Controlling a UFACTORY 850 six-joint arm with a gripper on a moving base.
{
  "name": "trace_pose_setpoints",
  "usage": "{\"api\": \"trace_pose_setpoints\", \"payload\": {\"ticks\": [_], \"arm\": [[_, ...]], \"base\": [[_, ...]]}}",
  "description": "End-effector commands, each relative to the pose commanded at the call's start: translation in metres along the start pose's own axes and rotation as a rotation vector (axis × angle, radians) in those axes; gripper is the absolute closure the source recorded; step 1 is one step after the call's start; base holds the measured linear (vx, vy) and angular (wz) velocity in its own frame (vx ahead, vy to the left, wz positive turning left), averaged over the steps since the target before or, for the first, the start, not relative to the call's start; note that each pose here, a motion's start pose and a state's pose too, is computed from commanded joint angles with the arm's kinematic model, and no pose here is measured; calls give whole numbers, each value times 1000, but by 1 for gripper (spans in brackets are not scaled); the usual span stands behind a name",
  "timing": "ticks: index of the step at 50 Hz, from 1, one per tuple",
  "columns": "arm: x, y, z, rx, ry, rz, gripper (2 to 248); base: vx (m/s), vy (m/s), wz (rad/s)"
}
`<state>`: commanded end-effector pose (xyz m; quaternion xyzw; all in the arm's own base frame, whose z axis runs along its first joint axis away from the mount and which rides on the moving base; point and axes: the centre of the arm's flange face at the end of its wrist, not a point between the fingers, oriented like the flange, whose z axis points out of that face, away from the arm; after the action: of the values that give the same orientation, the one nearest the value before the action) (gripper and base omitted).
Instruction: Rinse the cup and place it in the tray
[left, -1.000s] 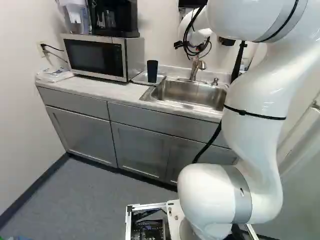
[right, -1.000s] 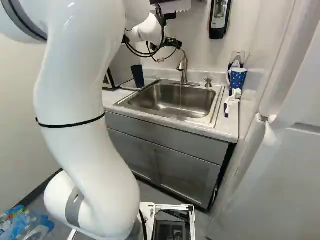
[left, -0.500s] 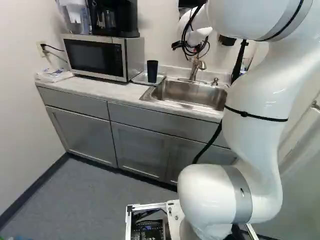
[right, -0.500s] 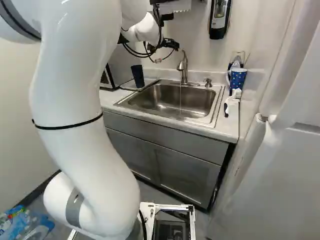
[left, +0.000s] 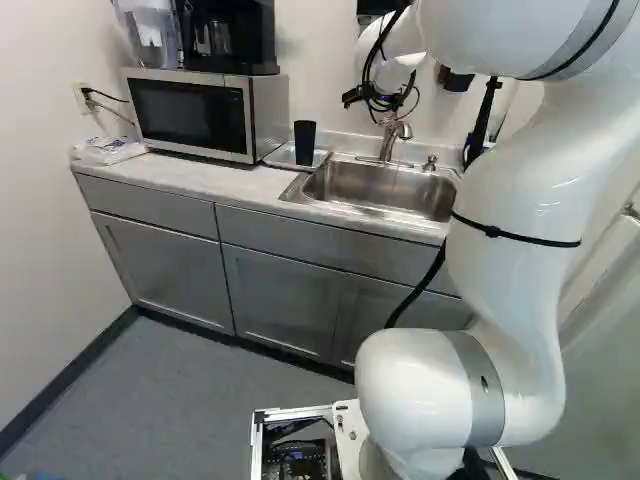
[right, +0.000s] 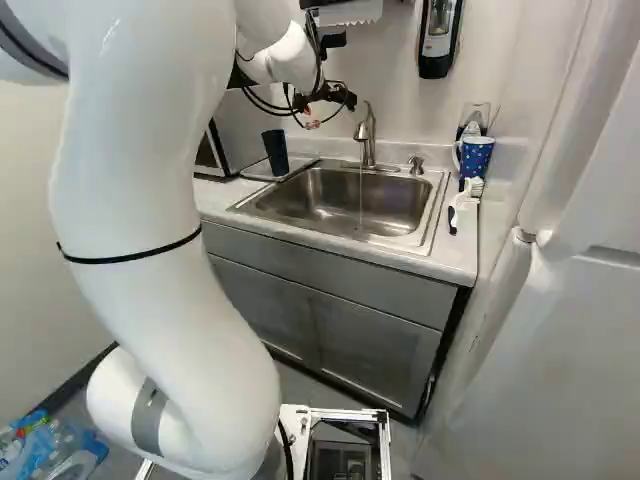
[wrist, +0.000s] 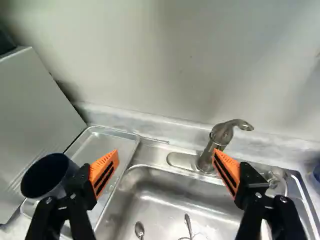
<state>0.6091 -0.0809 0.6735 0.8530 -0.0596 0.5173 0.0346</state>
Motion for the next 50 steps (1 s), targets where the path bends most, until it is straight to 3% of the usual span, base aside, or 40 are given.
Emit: {"api": "trace_pose_setpoints", "payload": {"ticks": [37,50], "arm": [[-31,-5,-31,1,-199,26,3],[-40,-6,-49,3,-206,26,3]], "base": [[0,0,0],[0,0,0]]}}
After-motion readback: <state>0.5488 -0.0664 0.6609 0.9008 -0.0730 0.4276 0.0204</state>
